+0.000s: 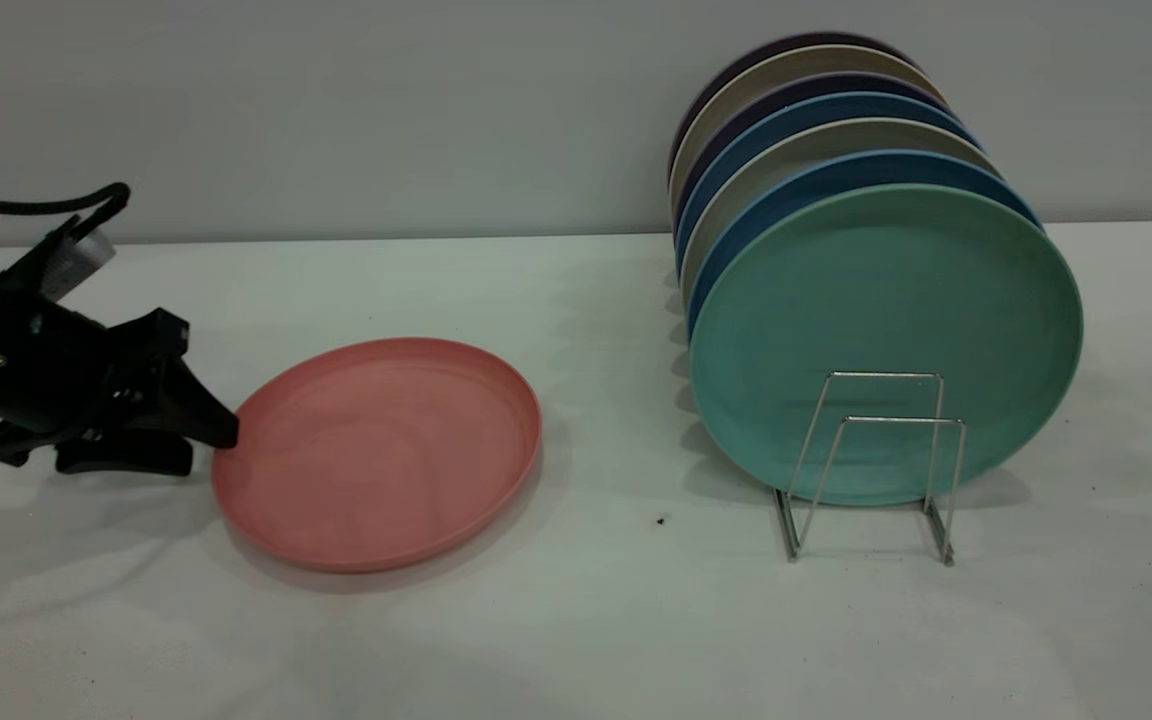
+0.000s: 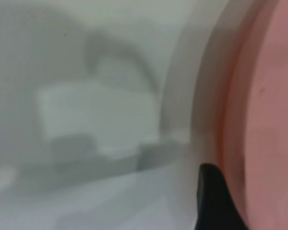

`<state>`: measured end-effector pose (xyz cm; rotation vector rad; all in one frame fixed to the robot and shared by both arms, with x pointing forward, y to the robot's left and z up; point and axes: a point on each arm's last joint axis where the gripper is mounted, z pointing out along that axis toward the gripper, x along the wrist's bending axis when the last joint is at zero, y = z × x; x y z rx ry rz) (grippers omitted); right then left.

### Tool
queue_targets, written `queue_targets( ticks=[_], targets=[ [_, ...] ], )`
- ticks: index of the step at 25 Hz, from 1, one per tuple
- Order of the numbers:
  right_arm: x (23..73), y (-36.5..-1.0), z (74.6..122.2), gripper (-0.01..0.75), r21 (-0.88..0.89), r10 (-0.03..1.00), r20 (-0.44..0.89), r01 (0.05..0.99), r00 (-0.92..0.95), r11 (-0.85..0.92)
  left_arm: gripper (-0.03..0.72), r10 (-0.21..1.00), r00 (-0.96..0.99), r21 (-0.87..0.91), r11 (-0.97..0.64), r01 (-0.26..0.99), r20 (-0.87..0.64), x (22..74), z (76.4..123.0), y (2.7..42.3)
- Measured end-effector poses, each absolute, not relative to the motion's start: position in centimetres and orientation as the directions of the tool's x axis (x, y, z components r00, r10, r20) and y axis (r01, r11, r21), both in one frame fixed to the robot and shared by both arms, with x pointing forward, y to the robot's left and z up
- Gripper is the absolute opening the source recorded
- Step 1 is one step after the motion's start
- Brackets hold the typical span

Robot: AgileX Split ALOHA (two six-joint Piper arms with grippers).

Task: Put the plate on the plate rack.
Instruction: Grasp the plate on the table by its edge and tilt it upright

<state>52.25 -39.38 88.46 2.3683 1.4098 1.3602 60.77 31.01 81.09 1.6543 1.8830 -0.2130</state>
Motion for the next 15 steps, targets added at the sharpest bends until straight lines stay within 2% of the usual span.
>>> queue_targets(
  ticks=[11, 15],
  targets=[
    [52.3, -39.3, 88.5, 0.388, 0.458, 0.733, 0.655, 0.676, 0.183, -0.577, 0.413, 0.838, -0.025, 0.237, 0.184, 0.954, -0.546, 61.0, 79.7, 29.7],
    [52.3, -39.3, 88.5, 0.388, 0.46, 0.735, 0.654, 0.676, 0.181, -0.576, 0.347, 0.839, -0.026, 0.239, 0.185, 0.953, -0.544, 61.1, 79.7, 29.7]
  ],
)
